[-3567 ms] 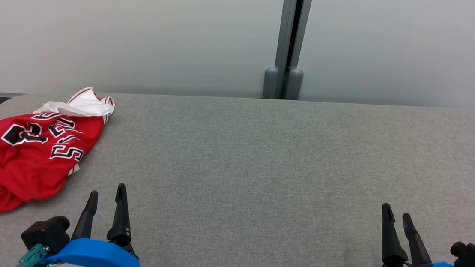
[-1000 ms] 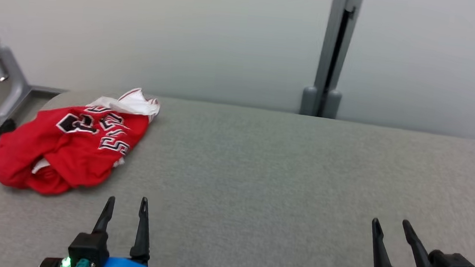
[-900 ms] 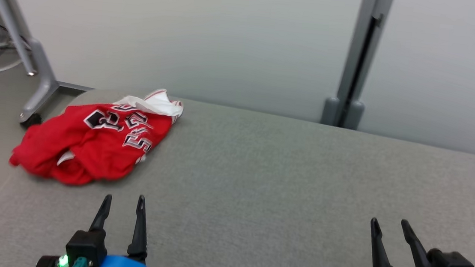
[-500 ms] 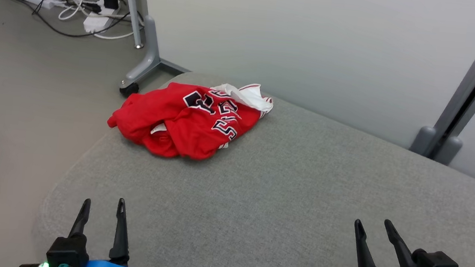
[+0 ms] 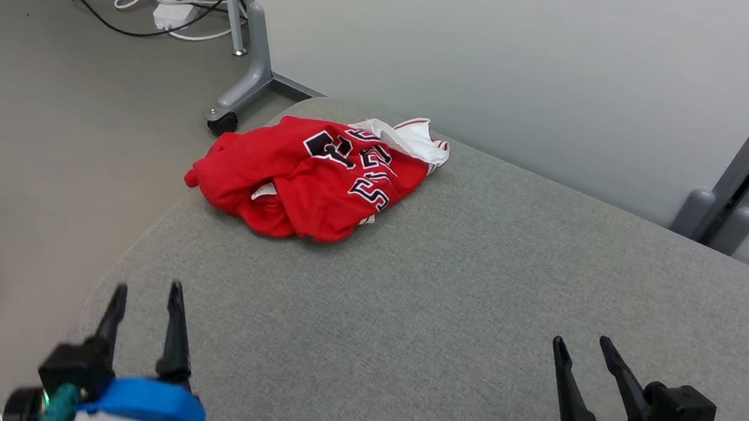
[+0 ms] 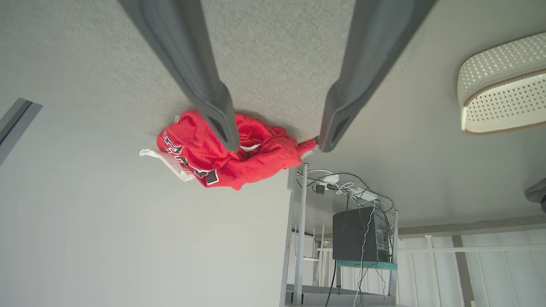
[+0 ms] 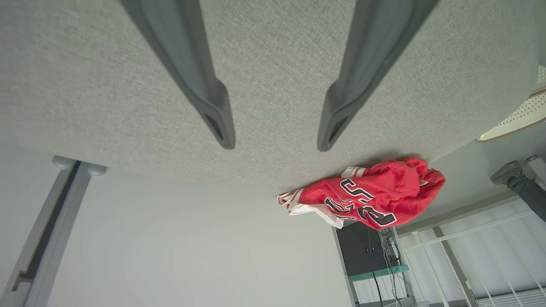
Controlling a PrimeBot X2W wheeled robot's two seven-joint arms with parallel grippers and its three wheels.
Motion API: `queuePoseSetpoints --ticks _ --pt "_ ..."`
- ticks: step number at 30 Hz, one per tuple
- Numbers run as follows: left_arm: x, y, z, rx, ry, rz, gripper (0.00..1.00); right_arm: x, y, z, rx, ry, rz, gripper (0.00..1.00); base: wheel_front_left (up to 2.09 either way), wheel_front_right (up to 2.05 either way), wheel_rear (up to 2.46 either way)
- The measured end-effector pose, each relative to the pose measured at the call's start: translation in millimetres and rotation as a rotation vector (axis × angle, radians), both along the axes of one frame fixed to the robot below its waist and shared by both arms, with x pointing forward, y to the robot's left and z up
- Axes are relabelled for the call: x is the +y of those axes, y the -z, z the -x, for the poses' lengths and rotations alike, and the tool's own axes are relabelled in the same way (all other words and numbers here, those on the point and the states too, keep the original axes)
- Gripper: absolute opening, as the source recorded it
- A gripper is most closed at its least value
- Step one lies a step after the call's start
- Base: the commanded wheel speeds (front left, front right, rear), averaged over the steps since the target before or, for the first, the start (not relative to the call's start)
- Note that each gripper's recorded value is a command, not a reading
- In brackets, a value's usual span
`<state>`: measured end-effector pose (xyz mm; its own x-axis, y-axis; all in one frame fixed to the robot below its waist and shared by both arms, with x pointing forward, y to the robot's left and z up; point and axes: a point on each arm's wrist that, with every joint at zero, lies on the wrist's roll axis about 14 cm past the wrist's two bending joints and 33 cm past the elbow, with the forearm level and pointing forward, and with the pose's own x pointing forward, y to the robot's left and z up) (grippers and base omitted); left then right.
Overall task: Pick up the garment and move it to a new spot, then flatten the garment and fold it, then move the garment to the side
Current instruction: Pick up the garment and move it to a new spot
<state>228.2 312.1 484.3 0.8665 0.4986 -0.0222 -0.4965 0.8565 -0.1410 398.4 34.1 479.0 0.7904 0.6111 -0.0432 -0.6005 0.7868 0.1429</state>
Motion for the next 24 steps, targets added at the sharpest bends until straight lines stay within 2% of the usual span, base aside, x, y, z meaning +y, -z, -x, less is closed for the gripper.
queuePoseSetpoints --ticks 5,11,13,14,18,20,24 --pt "21 -84 -52 -0.075 0.123 -0.083 1.00 -17 8 -8 0.016 0.052 -0.007 1.00 0.00 0.00 0.00" --pt "44 -113 -141 0.075 0.236 -0.117 1.00 -46 26 -35 0.044 0.145 -0.018 1.00 0.00 0.00 0.00" --pt "49 -106 -155 0.118 0.239 -0.103 1.00 -52 31 -40 0.053 0.164 -0.017 1.00 0.00 0.00 0.00" --pt "55 -87 -182 0.204 0.256 -0.078 1.00 -66 39 -49 0.062 0.205 -0.014 1.00 0.00 0.00 0.00" --pt "61 -41 -231 0.373 0.286 -0.023 1.00 -96 58 -65 0.082 0.287 0.009 1.00 0.00 0.00 0.00" --pt "66 -10 -244 0.492 0.289 -0.010 1.00 -111 65 -72 0.089 0.325 0.019 1.00 0.00 0.00 0.00" --pt "62 44 -260 0.637 0.288 0.128 1.00 -138 81 -79 0.109 0.395 0.042 1.00 0.00 0.00 0.00"
